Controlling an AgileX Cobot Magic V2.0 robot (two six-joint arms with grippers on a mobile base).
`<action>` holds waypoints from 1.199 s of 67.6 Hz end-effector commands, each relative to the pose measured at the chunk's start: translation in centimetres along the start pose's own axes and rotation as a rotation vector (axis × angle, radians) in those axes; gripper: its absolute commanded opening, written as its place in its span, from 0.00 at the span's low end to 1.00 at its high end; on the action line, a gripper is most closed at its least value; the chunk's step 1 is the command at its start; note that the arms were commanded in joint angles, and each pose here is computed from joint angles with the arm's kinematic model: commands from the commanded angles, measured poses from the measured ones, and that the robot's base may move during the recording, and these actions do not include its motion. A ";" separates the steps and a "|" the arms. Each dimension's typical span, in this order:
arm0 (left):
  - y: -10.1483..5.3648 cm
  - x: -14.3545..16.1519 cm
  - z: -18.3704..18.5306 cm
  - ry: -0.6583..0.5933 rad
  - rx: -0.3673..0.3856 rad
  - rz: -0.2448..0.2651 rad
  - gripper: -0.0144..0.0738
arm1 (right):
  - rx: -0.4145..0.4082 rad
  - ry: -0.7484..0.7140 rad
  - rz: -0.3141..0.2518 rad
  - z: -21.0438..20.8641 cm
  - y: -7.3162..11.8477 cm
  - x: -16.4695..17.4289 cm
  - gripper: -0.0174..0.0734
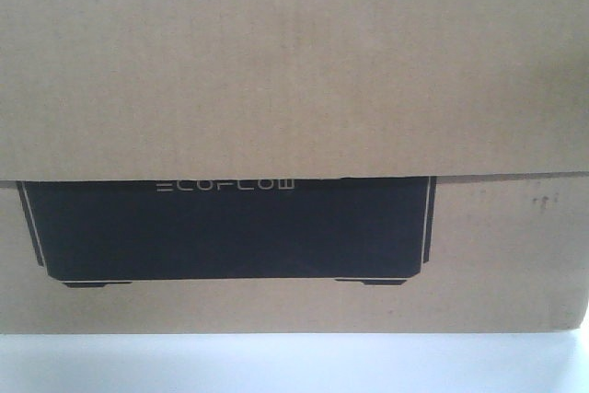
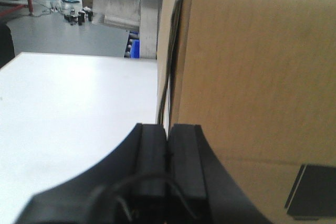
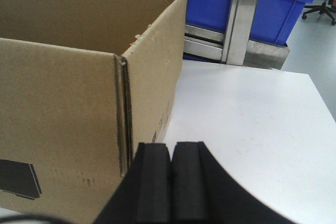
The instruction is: Grab box from left shelf to table start
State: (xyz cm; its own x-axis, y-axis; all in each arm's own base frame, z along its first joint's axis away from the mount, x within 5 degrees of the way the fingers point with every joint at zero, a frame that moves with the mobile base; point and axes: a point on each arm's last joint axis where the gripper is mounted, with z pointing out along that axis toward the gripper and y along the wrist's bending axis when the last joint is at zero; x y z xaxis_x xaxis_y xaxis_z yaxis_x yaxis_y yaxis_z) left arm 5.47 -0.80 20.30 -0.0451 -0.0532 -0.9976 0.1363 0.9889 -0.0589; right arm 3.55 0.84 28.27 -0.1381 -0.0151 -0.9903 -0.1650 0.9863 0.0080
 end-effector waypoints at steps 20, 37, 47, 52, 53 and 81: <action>0.0 0.0 0.0 -0.097 0.004 -0.036 0.05 | 0.016 -0.109 -0.012 -0.2 -0.1 -1.6 0.26; 0.1 0.0 0.0 -0.098 -0.012 -0.038 0.05 | 0.016 -0.109 -0.012 -0.2 -0.1 -1.6 0.26; 0.2 0.0 0.0 -0.099 -0.021 -0.052 0.05 | 0.016 -0.109 -0.012 -0.2 -0.1 -1.6 0.26; 0.2 0.0 0.0 -0.099 -0.021 -0.052 0.05 | 0.016 -0.109 -0.012 -0.2 -0.1 -1.6 0.26; 0.2 0.0 0.0 -0.099 -0.021 -0.052 0.05 | 0.016 -0.109 -0.012 -0.2 -0.1 -1.6 0.26; 0.2 0.0 0.0 -0.099 -0.021 -0.052 0.05 | 0.019 -0.111 -0.011 -0.2 -0.1 -1.6 0.26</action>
State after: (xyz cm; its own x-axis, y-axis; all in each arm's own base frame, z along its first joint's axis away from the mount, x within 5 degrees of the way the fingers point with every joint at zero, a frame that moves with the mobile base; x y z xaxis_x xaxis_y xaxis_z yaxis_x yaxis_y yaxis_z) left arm 5.63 -0.73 19.22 -0.0659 -0.0952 -0.9933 0.1146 0.9881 -0.1023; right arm 3.55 0.84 28.27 -0.1381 -0.0151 -0.9903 -0.1650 0.9863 0.0080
